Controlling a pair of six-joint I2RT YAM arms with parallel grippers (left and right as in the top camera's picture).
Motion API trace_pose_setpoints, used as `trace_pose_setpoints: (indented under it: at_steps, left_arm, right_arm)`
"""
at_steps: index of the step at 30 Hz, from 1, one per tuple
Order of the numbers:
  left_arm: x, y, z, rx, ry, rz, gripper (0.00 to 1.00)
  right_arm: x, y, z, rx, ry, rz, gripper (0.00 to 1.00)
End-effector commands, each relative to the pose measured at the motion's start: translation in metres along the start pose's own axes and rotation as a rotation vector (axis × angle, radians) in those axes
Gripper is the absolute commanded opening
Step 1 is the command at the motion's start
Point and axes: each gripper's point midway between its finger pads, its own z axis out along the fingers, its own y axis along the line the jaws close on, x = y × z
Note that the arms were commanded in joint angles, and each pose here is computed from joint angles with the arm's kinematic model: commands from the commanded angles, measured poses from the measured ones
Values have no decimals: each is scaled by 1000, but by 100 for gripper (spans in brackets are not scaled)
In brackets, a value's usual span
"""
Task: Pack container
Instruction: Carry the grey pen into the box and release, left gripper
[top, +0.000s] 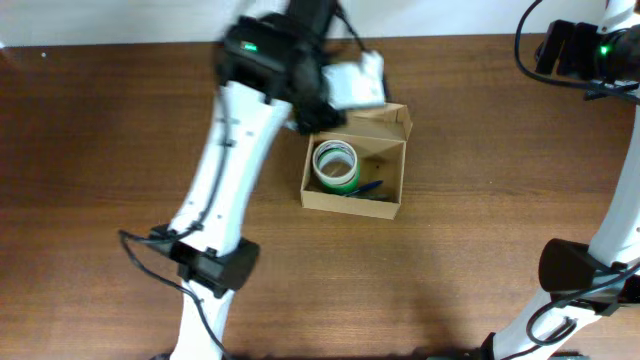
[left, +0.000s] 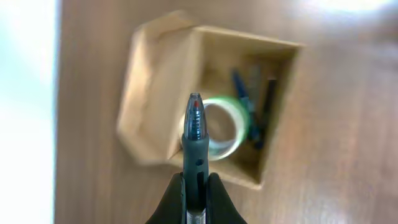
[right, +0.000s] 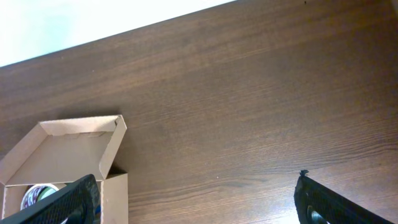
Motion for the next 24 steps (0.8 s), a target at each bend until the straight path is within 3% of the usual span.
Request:
trace_pose_setpoints:
  at_steps: [1, 7, 24]
  left_arm:
    - [-8, -41, 36, 158, 39, 219, 2]
    - [6, -80, 94, 321, 126, 261, 1]
    - [27, -106, 165, 395, 152, 266, 1]
  right_arm:
    - [-1, 0, -6, -4, -14, 7, 99]
    - [-1, 0, -6, -4, -14, 7, 99]
    - [-1, 0, -6, -4, -14, 7, 99]
